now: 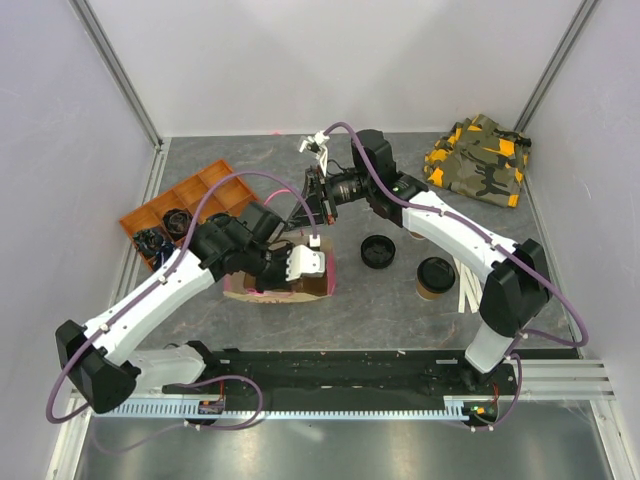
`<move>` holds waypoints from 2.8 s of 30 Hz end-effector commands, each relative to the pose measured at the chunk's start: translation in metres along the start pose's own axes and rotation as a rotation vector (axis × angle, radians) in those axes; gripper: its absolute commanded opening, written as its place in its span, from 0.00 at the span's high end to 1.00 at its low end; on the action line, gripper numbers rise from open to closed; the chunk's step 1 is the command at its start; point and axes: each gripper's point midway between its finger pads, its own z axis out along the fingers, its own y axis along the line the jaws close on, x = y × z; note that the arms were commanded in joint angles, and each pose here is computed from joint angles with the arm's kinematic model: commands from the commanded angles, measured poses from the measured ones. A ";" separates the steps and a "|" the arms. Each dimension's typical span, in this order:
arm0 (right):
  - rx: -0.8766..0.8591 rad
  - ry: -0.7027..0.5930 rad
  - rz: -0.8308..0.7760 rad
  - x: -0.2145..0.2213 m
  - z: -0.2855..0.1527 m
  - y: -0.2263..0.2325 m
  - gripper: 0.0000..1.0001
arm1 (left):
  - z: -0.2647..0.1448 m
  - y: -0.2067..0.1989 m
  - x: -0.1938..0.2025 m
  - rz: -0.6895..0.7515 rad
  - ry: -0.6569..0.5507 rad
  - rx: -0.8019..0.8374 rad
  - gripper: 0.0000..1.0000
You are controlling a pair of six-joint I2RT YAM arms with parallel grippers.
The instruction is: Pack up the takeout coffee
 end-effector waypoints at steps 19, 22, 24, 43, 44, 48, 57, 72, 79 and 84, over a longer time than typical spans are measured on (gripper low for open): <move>-0.094 0.016 -0.043 -0.012 0.003 0.005 1.00 | -0.036 0.058 -0.030 0.264 -0.157 -0.176 0.98; -0.101 0.021 -0.033 -0.010 0.003 0.005 1.00 | -0.032 0.067 -0.030 0.322 -0.159 -0.214 0.98; -0.103 0.023 -0.018 -0.010 0.003 0.004 1.00 | -0.032 0.071 -0.032 0.345 -0.170 -0.239 0.98; -0.140 0.034 0.026 -0.012 0.006 0.003 1.00 | -0.063 0.071 -0.058 0.504 -0.425 -0.572 0.98; -0.142 0.036 0.032 -0.011 0.007 0.002 1.00 | -0.071 0.072 -0.064 0.527 -0.448 -0.613 0.98; -0.148 0.039 0.045 -0.010 0.008 0.002 1.00 | -0.076 0.064 -0.068 0.581 -0.509 -0.658 0.98; -0.161 0.040 0.045 -0.011 0.008 0.005 1.00 | -0.089 0.069 -0.078 0.654 -0.554 -0.775 0.98; -0.170 0.040 0.049 -0.011 0.008 0.009 1.00 | -0.071 0.067 -0.066 0.808 -0.545 -0.897 0.98; -0.141 0.022 0.047 -0.017 0.010 0.001 1.00 | -0.072 0.040 -0.058 0.732 -0.532 -0.743 0.98; -0.133 0.006 -0.007 -0.026 0.011 0.000 1.00 | -0.055 0.015 -0.044 0.630 -0.451 -0.477 0.98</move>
